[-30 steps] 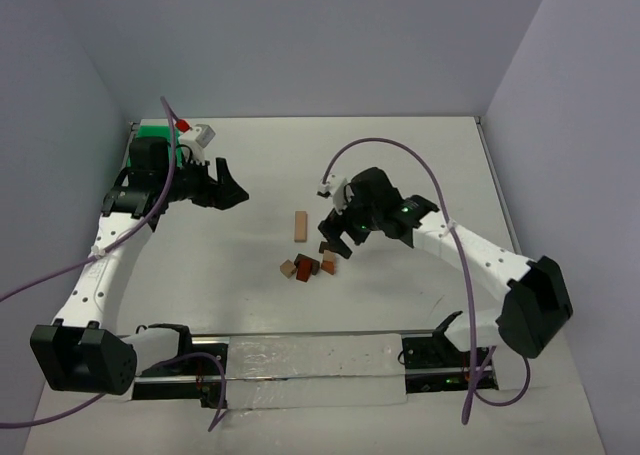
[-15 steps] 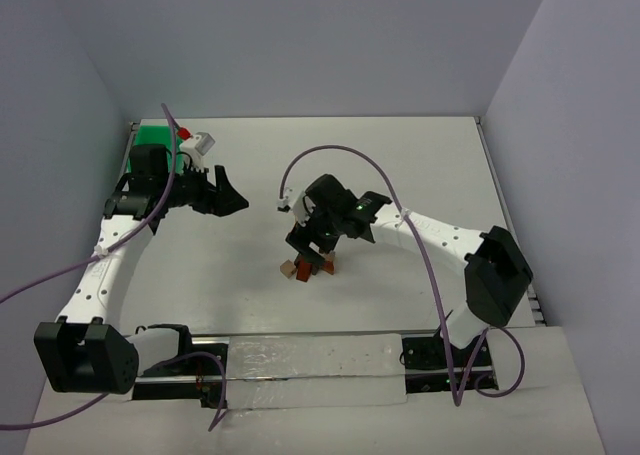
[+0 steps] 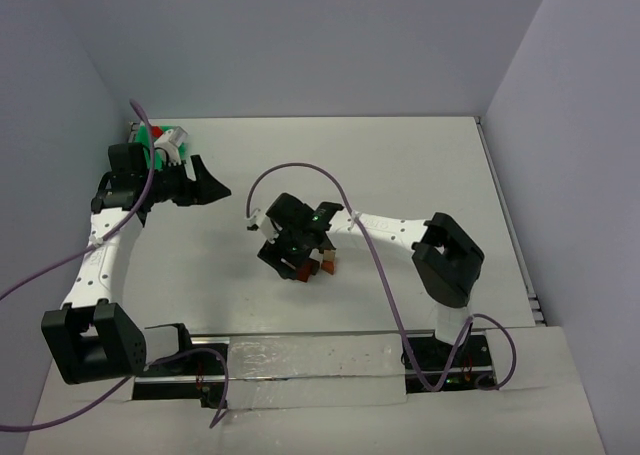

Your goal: Build the wood block tower

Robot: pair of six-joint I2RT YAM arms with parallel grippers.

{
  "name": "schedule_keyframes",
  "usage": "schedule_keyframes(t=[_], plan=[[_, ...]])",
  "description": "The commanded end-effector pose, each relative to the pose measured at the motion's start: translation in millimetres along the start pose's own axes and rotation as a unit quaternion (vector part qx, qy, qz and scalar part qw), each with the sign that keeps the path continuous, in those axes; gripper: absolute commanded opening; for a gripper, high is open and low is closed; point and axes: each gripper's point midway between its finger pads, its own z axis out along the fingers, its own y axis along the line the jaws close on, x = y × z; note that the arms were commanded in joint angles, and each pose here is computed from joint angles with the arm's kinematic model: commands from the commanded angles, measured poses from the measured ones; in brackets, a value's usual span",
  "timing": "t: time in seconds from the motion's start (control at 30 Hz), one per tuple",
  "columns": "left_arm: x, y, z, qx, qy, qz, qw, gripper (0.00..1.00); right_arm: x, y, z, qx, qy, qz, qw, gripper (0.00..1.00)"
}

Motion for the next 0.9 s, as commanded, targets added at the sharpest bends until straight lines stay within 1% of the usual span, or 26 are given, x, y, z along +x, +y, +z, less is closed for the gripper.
schedule_keyframes(t=[0.0, 0.3, 0.73, 0.83, 0.87], plan=[[-22.6, -10.7, -6.1, 0.027, -0.028, 0.015, 0.999, 0.86, -19.4, -0.3, -0.5, 0.013, -0.014, 0.008, 1.000, 0.70], [-22.3, -7.2, -7.2, 0.024, -0.032, 0.013, 0.999, 0.86, -16.6, -6.9, 20.8, 0.024, 0.003, 0.015, 1.000, 0.67], [-22.9, -2.9, -8.7, 0.020, -0.036, 0.009, 0.999, 0.86, -4.3, -5.2, 36.8, 0.015, 0.025, 0.029, 0.999, 0.63], [-23.4, -2.1, -9.5, 0.018, -0.038, 0.008, 0.999, 0.86, -1.6, -6.6, 36.4, 0.021, 0.027, 0.036, 0.999, 0.56], [-23.2, -1.3, -9.7, 0.017, -0.038, 0.007, 0.999, 0.86, -1.9, -8.0, 35.4, 0.026, 0.025, 0.038, 0.999, 0.52]])
